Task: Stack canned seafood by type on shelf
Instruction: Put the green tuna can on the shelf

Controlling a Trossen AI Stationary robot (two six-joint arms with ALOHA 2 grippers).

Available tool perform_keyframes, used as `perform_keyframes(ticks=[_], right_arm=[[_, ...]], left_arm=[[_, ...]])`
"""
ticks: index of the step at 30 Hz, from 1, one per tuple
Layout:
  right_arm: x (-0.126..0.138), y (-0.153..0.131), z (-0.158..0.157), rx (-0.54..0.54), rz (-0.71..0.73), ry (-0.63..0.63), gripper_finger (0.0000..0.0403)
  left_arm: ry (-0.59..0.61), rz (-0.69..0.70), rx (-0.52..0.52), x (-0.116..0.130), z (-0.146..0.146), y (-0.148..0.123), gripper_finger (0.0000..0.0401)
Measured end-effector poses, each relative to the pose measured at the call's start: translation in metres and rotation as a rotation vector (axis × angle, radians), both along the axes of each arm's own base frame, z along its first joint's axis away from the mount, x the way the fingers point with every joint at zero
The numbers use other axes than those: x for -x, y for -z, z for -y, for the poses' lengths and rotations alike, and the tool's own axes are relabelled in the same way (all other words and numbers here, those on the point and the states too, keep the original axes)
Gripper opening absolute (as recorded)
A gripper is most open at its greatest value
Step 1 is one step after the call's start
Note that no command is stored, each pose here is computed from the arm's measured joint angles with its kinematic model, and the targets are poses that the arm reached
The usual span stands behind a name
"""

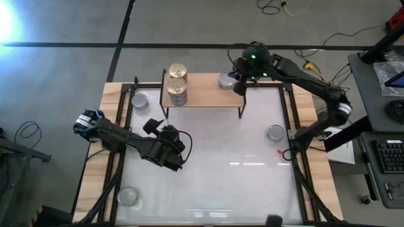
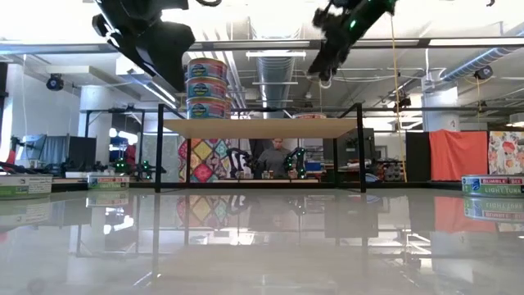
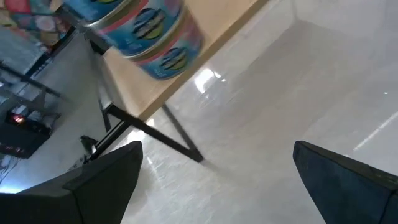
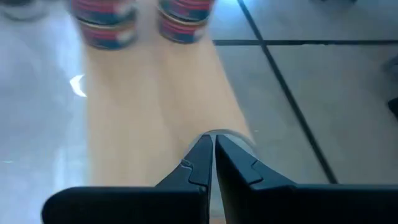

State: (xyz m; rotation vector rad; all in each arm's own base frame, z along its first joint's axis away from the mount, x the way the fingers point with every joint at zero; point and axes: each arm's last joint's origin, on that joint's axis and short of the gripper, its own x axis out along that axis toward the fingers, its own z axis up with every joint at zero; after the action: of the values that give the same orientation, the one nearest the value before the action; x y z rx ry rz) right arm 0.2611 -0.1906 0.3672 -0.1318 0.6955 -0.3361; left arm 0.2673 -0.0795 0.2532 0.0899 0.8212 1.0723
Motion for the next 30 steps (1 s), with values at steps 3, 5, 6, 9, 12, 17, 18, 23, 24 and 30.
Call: perform_keyframes(ticks=[3,5,6,9,12,17,18,23,24,30], right_arm=[[0.011,-0.013,-0.026,-0.052,0.004,-0.016,0.0013],[0.019,-0.016,-0.048,-0.112,-0.03,-0.036,0.0013],[0.022,-0.017,-0.059,-0.153,-0.049,-0.04,0.0013],[0.034,-0.011,-0.093,-0.315,-0.142,-0.024,0.0013],[0.047,-0.001,-0.125,-0.48,-0.246,0.047,0.0013],[0.066,0.04,-0.171,-0.544,-0.441,0.243,0.0013],[0.07,0.05,-0.179,-0.545,-0.472,0.281,0.0013],[0.086,0.104,-0.201,-0.528,-0.589,0.49,0.0013],[0.089,0.114,-0.202,-0.523,-0.607,0.538,0.0013],[0.093,0.158,-0.194,-0.507,-0.713,0.817,0.0013]], left_arm=[[0.053,0.02,0.014,-0.005,0.007,0.001,0.04],[0.122,0.021,0.036,-0.009,0.015,0.002,0.04],[0.158,0.026,0.046,-0.012,0.019,0.002,0.04],[0.258,0.067,0.055,-0.021,0.031,0.002,0.04],[0.358,0.105,0.049,-0.03,0.043,0.008,0.04],[0.549,0.206,0.095,-0.045,0.06,0.025,0.04],[0.592,0.229,0.121,-0.046,0.063,0.029,0.04],[0.707,0.299,0.2,-0.043,0.074,0.044,0.04],[0.717,0.3,0.206,-0.041,0.076,0.045,0.04],[0.766,0.285,0.205,-0.035,0.087,0.045,0.04]])
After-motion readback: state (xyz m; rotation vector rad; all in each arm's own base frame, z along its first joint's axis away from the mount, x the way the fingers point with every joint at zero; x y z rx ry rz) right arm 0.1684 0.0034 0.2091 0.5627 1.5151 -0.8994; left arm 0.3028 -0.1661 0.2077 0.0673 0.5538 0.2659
